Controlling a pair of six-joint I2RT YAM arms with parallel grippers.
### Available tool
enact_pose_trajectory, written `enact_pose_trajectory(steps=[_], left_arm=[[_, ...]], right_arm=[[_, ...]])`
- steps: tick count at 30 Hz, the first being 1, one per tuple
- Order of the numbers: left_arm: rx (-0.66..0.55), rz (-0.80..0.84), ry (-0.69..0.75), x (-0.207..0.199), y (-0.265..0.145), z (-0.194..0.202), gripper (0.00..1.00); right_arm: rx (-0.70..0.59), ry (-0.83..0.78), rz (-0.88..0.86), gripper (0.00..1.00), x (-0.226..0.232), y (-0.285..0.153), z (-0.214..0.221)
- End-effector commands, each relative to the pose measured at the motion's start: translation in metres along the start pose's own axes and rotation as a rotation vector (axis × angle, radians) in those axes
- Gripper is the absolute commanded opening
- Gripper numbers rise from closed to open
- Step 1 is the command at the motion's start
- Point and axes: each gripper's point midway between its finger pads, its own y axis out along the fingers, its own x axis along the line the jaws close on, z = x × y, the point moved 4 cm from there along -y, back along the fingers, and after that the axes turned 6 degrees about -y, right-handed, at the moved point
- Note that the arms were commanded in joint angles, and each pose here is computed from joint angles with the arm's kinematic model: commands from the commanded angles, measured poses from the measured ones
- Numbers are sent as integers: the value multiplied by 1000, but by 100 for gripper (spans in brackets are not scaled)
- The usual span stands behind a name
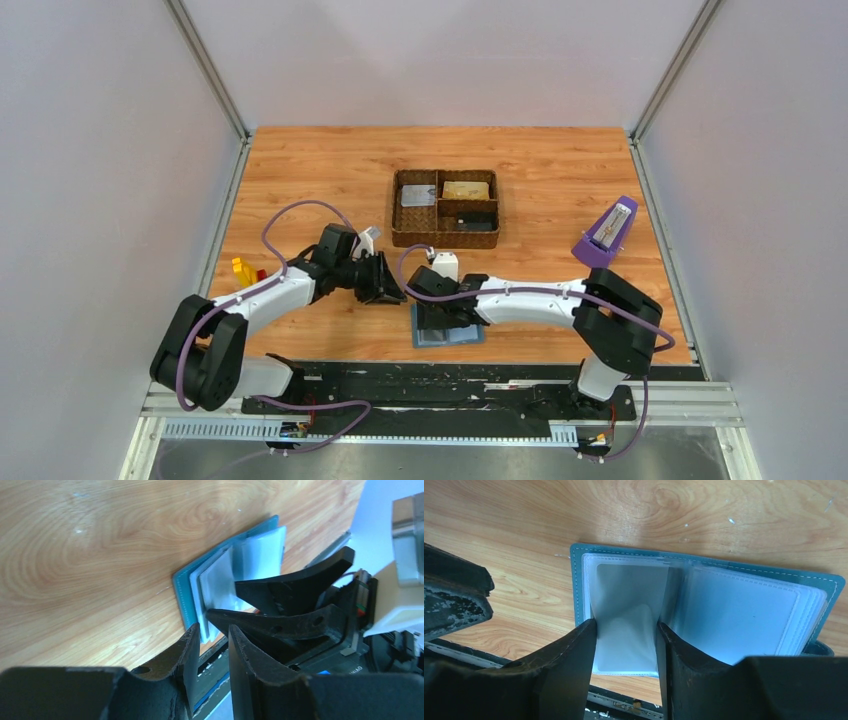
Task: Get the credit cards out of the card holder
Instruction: Remove the credit card from the card holder.
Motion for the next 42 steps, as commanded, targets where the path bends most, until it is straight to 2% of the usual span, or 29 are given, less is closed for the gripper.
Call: enact_pose_trajectory(steps=[1,11,25,35,42], left_arm=[[13,116,42,-17,2,-2,35],[64,156,28,-20,16,3,33],[94,167,30,-25,25,8,31],[131,55,39,-19,37,15,14],[173,65,56,-28,50,22,12]], right_arm=[[-47,13,-54,46,5,-8,-7],[-110,36,-145,42,5,-20,-12],[-170,89,-307,42,2,-34,-13],[-201,136,-377,41,-7,-42,-12],[-199,143,-398,41,-10,-43,-11]])
